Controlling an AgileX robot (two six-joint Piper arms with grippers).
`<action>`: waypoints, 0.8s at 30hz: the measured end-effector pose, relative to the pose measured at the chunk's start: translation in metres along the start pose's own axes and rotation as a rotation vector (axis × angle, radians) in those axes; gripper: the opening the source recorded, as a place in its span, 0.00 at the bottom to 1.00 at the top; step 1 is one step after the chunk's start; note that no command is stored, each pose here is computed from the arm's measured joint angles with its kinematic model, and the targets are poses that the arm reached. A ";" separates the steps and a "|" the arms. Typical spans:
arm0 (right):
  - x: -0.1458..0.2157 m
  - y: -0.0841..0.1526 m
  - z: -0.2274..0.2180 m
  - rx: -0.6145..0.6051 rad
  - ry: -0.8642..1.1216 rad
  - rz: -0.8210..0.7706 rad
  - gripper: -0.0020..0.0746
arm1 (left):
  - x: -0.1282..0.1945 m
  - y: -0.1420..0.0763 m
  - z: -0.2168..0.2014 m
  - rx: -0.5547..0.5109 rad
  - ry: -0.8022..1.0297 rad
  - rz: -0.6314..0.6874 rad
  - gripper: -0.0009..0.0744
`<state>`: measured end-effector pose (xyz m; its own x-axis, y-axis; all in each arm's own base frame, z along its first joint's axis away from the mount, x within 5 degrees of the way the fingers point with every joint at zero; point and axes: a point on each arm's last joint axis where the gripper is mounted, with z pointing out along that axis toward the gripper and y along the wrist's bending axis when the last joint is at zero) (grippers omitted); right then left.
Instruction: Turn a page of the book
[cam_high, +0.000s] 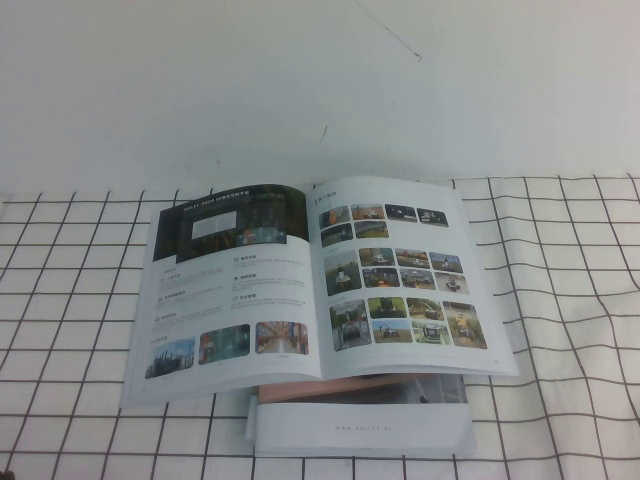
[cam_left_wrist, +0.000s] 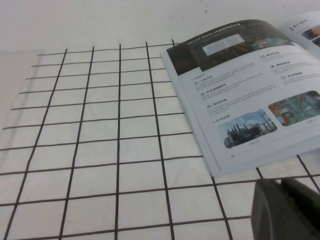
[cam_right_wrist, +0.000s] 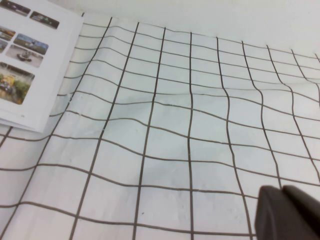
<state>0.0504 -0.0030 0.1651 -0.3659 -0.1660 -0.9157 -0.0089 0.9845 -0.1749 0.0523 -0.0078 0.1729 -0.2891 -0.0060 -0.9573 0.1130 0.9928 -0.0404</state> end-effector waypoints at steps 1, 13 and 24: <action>0.000 0.000 0.000 0.000 0.000 0.000 0.02 | 0.000 0.000 0.000 -0.001 -0.005 0.002 0.01; 0.000 0.000 0.000 0.000 0.000 0.000 0.02 | -0.020 0.001 -0.002 -0.014 -0.234 0.005 0.01; 0.000 0.000 0.000 0.000 0.000 0.000 0.02 | -0.027 0.002 -0.004 -0.017 -0.310 -0.004 0.01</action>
<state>0.0504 -0.0030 0.1651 -0.3659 -0.1660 -0.9157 -0.0089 0.9845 -0.1749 0.0565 -0.0056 0.1998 0.0150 -0.0434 -0.9989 0.0957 0.9945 -0.0418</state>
